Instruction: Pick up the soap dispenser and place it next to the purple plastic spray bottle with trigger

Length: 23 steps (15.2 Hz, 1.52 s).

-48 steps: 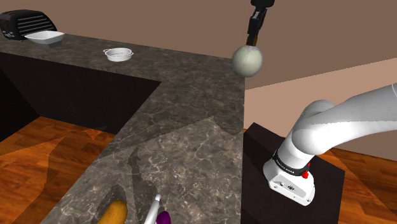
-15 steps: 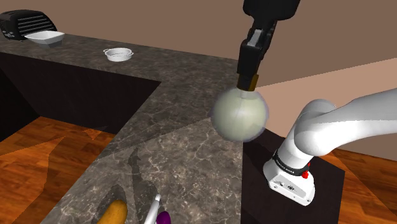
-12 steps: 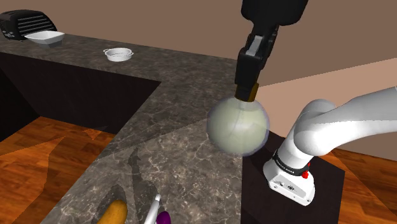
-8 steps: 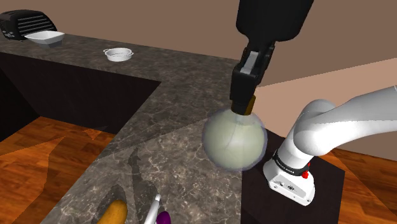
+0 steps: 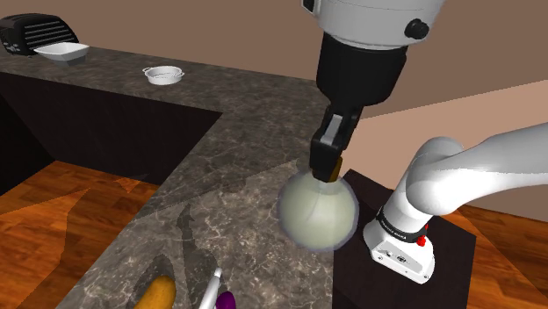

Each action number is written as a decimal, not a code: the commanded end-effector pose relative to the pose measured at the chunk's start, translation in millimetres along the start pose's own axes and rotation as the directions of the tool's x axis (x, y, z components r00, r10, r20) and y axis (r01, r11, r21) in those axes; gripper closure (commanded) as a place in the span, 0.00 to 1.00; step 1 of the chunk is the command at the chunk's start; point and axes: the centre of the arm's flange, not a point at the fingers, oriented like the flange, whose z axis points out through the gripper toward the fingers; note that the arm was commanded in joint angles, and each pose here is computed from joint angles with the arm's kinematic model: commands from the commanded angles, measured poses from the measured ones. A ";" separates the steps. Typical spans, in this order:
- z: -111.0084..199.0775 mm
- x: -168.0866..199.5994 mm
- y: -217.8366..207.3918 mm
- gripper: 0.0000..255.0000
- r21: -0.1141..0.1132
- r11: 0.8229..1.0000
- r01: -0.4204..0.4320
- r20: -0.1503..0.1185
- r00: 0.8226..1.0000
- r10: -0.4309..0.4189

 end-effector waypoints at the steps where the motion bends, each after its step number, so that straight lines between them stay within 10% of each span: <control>1: 10.7 -0.7 -0.7 1.00 0.000 1.000 0.000 -0.001 1.000 0.000; 23: 126.1 -2.0 -13.2 1.00 0.000 1.000 0.000 -0.001 1.000 0.000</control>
